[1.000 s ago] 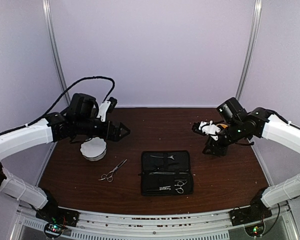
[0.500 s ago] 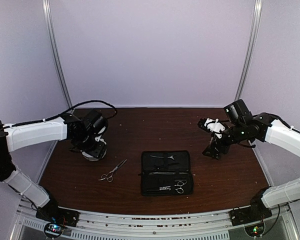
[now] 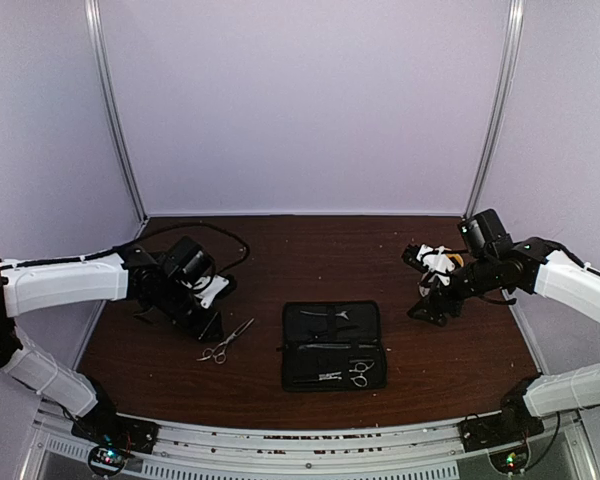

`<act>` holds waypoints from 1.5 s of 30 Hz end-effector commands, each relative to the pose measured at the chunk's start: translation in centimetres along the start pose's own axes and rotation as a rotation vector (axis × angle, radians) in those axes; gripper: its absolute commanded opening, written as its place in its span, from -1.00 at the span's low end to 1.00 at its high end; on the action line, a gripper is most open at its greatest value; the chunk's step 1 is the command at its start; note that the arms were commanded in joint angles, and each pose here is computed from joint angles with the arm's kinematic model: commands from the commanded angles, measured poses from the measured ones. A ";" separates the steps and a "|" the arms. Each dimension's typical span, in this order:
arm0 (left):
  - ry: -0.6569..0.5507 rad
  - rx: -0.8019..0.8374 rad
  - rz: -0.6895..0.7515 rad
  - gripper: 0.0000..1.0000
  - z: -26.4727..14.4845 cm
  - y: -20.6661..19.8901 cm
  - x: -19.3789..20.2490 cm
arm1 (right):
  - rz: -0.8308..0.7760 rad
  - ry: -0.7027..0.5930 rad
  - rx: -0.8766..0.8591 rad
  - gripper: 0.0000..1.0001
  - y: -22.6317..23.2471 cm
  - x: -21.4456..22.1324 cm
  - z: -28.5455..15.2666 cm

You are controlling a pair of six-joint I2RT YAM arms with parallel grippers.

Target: Sort the hair-cutting tools

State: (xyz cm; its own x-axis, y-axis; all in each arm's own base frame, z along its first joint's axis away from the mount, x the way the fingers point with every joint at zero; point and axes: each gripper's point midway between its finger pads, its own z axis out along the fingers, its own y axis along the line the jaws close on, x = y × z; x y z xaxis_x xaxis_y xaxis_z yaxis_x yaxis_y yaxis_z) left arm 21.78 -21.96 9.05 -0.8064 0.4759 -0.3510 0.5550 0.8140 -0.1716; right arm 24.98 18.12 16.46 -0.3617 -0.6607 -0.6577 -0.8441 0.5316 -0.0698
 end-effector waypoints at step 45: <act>0.234 -0.150 -0.032 -0.42 6.7 -0.9 4.9 | -0.021 -0.002 -0.038 0.66 0.4 0.3 0.8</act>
State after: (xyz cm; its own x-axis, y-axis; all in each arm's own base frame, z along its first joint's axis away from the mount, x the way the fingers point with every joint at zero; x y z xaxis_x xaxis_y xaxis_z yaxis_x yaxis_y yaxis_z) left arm 19.40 -22.67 1.29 -0.8454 0.5228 -0.1097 0.5269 0.8498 -0.0107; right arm 24.70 18.46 15.60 -0.3481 -0.6731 -0.6526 -0.8633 0.5015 -0.0568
